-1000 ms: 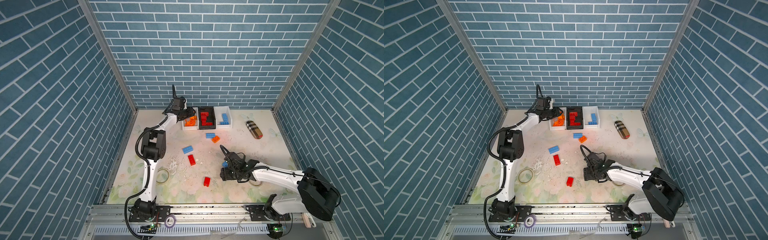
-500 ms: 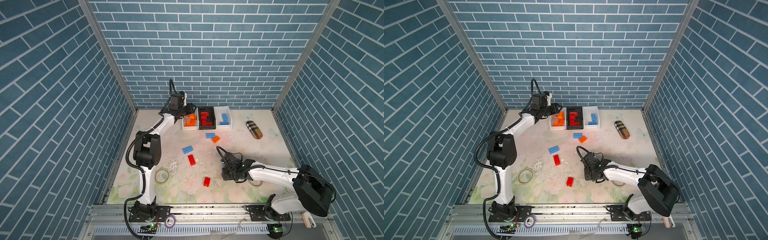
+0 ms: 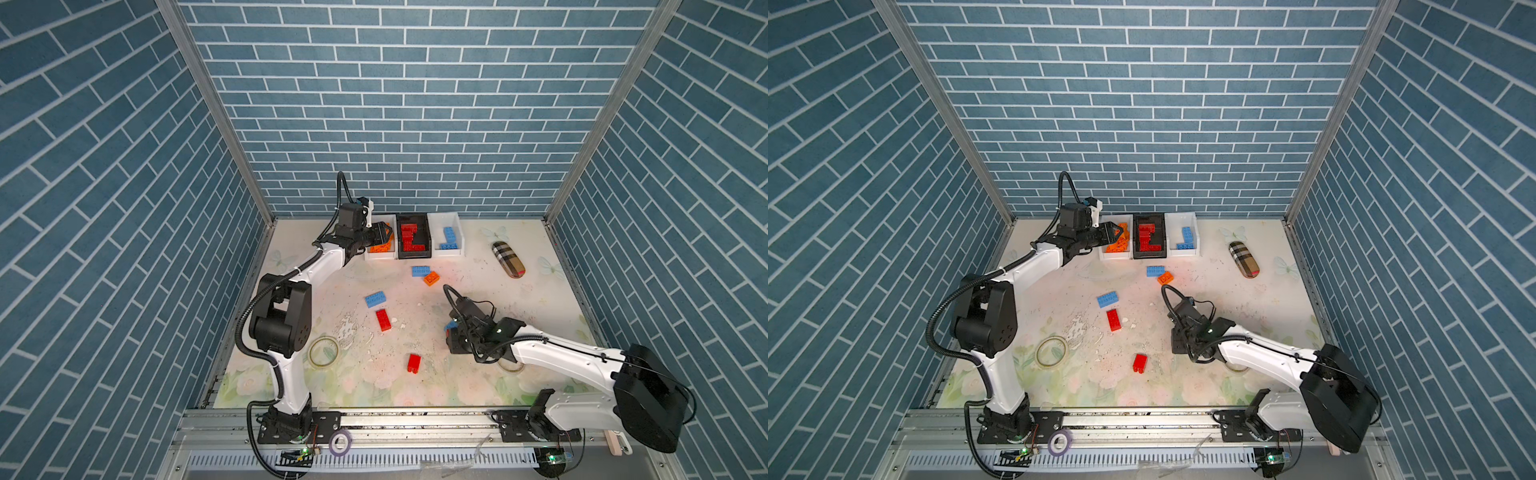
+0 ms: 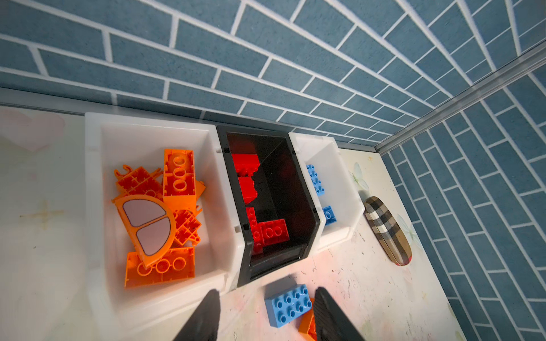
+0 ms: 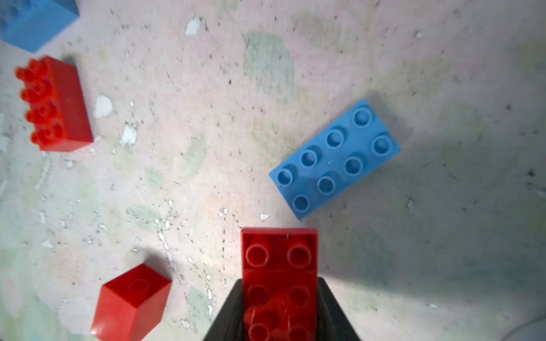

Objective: Sort the legos into containers by color
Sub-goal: Pick up the lego from the center of the table, then place the lego in the container.

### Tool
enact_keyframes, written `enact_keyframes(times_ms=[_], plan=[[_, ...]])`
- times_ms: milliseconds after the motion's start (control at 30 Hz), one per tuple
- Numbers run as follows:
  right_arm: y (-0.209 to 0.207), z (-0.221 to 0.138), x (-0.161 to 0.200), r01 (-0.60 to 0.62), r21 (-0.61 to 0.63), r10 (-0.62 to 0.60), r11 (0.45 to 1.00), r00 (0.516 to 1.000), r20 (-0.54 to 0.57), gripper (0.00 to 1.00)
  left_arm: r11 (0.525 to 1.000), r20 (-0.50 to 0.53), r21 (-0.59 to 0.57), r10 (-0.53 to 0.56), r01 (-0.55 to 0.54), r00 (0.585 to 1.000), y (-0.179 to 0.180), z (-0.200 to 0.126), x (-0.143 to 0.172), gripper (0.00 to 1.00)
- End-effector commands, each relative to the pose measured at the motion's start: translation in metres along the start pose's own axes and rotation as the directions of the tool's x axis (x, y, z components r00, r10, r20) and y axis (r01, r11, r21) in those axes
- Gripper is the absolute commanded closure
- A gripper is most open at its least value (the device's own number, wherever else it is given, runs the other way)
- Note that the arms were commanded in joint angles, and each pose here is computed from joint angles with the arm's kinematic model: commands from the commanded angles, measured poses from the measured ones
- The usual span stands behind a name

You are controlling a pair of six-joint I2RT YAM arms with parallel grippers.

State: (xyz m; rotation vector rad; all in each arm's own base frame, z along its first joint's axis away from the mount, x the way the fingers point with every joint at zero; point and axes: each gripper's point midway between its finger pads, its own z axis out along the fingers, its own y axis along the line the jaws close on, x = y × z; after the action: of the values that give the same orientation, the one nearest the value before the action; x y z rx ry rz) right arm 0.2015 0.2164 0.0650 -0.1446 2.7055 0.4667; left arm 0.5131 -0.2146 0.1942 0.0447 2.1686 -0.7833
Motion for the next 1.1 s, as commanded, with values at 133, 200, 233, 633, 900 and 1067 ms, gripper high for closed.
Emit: enact_keyframes(times_ms=[133,200,233,633,900,1067], plan=[[0.013,-0.028,-0.047,-0.035,-0.192,0.057,0.981,0.992,0.112,0.7,0.997,0.036,0.004,0.074,-0.074,0.997,-0.013,-0.033,0.009,0.47],[0.016,-0.035,-0.06,-0.026,-0.228,0.06,0.973,0.988,0.141,0.7,0.995,0.03,-0.017,0.094,-0.094,0.995,-0.011,-0.039,0.017,0.47],[0.018,-0.038,-0.068,-0.023,-0.251,0.064,0.968,0.986,0.156,0.7,0.994,0.024,-0.03,0.105,-0.105,0.994,-0.01,-0.042,0.021,0.47],[0.044,-0.054,-0.156,-0.03,-0.537,0.193,0.843,0.949,0.251,0.7,0.981,-0.071,-0.129,0.139,-0.147,0.988,0.005,-0.073,0.077,0.43],[0.062,-0.048,-0.214,0.039,-0.637,0.213,0.77,0.925,0.315,0.71,0.991,-0.089,-0.08,0.103,-0.11,0.991,-0.006,-0.091,0.111,0.41],[0.071,-0.036,-0.25,0.063,-0.708,0.233,0.703,0.921,0.313,0.71,0.988,-0.092,-0.101,0.104,-0.113,0.99,-0.012,-0.101,0.128,0.37]])
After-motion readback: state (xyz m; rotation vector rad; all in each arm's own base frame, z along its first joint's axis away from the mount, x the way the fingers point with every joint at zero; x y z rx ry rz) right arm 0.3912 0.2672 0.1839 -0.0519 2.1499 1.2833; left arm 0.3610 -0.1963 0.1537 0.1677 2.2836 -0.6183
